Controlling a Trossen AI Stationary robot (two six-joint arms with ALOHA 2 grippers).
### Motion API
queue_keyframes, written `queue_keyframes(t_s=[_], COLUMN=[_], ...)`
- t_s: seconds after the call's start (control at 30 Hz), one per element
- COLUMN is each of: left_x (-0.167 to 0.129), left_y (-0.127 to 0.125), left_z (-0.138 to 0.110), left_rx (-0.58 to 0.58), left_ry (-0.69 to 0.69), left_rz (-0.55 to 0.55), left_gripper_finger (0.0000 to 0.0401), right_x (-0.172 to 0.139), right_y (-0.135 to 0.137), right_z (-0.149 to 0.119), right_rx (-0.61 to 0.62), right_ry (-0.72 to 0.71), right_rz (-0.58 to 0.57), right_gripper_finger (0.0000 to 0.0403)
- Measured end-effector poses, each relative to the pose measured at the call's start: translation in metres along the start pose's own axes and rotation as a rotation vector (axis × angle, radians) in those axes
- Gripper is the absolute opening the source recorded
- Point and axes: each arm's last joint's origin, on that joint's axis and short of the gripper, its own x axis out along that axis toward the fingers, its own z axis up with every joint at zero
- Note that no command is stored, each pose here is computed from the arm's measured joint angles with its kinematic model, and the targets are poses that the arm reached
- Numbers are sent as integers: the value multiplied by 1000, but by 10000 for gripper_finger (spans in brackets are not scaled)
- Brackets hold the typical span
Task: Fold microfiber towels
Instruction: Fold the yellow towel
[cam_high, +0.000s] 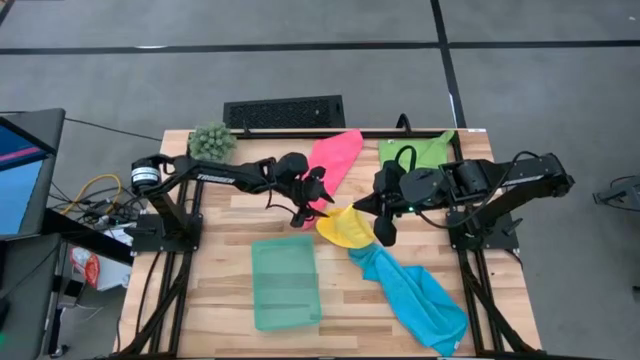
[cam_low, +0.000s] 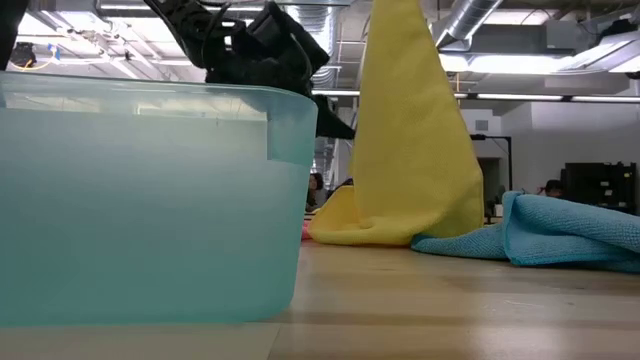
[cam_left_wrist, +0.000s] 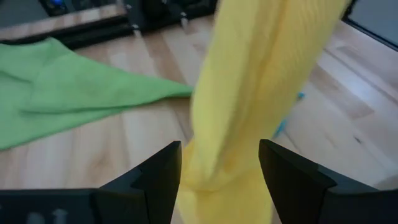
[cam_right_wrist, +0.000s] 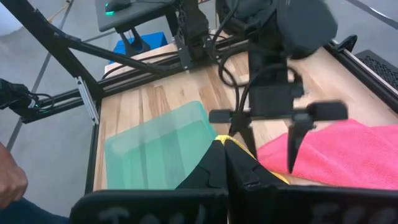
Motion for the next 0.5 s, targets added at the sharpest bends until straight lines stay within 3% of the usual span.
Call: queue_keyframes(t_s=[0.2,0.5], left_x=[19,21], left_y=[-5,-6], left_z=[-9,-8], left_rx=[-35,13], left_ry=[35,53], left_rz=[-5,67], left_gripper_finger=[208,208], right_x=[0,0], right_y=[0,1], right_z=[1,1], right_rx=[3,3], right_ry=[-9,-14], right_rz=[4,6], right_gripper_finger=[3,3])
